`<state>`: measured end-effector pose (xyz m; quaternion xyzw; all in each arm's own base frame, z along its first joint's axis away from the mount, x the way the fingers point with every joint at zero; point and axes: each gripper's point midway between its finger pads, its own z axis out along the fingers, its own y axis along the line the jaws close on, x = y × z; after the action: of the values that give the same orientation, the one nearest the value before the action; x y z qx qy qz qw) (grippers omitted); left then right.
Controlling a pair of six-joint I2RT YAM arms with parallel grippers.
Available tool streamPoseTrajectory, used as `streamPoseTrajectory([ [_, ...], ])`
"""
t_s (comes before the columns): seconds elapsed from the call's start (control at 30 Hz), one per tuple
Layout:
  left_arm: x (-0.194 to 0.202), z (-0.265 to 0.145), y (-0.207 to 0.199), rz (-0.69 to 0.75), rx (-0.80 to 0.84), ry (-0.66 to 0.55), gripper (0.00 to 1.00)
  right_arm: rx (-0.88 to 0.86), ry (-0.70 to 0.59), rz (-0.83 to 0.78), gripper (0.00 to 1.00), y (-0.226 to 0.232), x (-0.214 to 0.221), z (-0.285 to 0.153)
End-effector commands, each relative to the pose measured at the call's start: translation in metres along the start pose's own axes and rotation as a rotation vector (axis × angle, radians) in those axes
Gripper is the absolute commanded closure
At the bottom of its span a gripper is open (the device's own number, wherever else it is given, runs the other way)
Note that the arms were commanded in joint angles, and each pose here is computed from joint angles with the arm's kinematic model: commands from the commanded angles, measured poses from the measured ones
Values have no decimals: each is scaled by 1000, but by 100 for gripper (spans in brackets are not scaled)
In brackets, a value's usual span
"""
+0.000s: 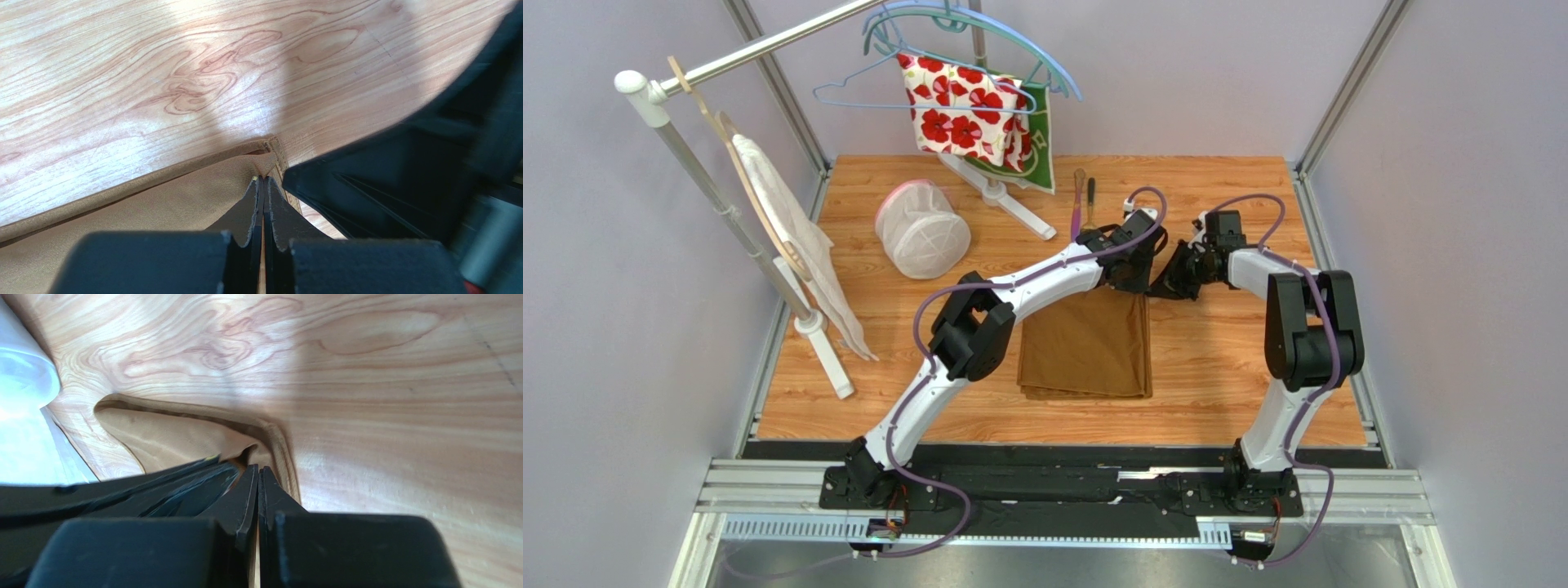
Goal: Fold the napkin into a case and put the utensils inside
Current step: Smooth out the lower triangle-folded napkin at the center of the board.
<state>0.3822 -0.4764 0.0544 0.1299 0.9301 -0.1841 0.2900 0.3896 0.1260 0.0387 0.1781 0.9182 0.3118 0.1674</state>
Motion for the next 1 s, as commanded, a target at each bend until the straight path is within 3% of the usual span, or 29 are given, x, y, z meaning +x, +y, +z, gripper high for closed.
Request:
streamPoseTrajectory([
  [0.0, -28, -26, -21, -20, 61, -75, 100, 7, -50, -57, 98, 10, -11, -15],
  [0.5, -33, -27, -27, -41, 82, -90, 100, 60, 19, 14, 99, -21, 3, 17],
  [0.9, -21, -1, -32, -75, 109, -64, 100, 129, -106, -25, 98, 2, -20, -36],
  [0.97, -18, -1, -32, -72, 117, -54, 94, 148, -115, -45, 97, 2, -21, -44],
])
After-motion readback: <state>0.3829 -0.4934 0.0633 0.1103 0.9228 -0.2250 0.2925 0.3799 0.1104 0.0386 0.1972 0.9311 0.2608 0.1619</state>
